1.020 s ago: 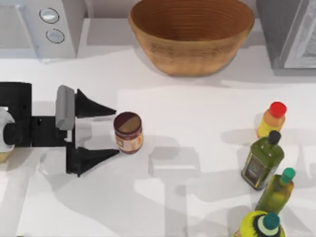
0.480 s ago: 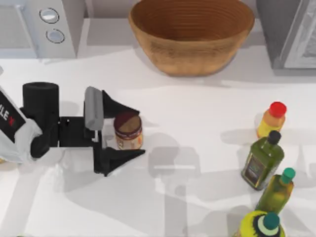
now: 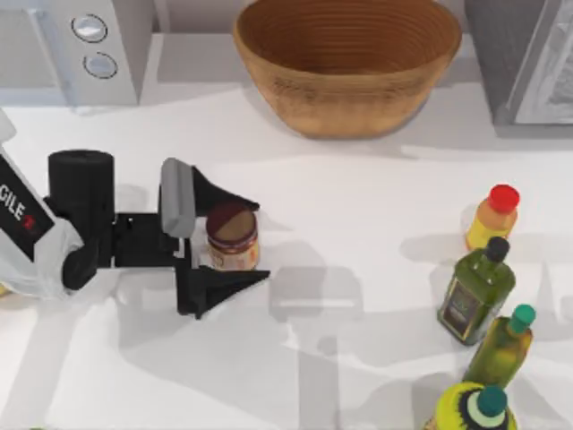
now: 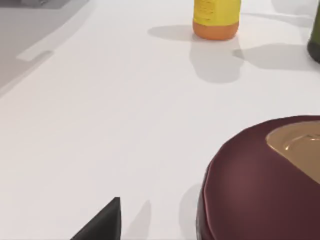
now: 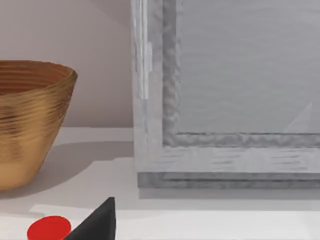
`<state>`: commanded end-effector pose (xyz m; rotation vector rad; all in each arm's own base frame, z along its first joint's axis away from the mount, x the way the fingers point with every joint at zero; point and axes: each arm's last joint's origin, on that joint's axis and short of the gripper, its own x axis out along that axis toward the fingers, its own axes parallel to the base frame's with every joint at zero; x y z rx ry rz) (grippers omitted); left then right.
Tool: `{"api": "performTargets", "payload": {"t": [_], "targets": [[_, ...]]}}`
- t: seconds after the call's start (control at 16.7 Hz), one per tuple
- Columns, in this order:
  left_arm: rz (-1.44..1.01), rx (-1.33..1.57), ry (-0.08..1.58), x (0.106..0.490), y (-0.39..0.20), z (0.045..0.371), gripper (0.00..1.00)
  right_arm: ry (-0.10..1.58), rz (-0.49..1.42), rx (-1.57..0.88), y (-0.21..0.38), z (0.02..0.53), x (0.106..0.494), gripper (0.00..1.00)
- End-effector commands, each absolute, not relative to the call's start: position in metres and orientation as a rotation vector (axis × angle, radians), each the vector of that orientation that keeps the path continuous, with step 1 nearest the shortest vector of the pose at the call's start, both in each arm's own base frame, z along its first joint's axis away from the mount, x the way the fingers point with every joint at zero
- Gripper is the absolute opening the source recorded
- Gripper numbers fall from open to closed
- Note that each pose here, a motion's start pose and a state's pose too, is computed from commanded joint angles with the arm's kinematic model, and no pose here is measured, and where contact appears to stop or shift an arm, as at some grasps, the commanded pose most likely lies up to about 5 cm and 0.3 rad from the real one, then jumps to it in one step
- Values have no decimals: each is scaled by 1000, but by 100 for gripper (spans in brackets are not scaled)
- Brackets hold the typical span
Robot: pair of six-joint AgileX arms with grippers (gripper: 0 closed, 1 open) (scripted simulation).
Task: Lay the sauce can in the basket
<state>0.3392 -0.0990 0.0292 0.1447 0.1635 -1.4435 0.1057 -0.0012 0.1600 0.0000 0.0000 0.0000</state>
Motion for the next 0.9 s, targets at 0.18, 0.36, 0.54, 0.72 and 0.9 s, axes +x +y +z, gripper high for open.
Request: {"api": "performTargets", "payload": {"t": [0.18,0.36,0.54,0.72,0.9], "targets": [[-1444,145,164,339,-99,29,62,0,0,0,-1,160,106,100],[-1444,145,164,339,-99,29,40,0,0,0,-1,160,106,100],[-1444,145,164,339,-99,29,17,0,0,0,-1,160,106,100],[-1444,145,164,339,-99,29,0,0,0,0,-1,160,106,100],[-1444,145,164,339,-99,29,0,0,0,0,-1,160,106,100]]}}
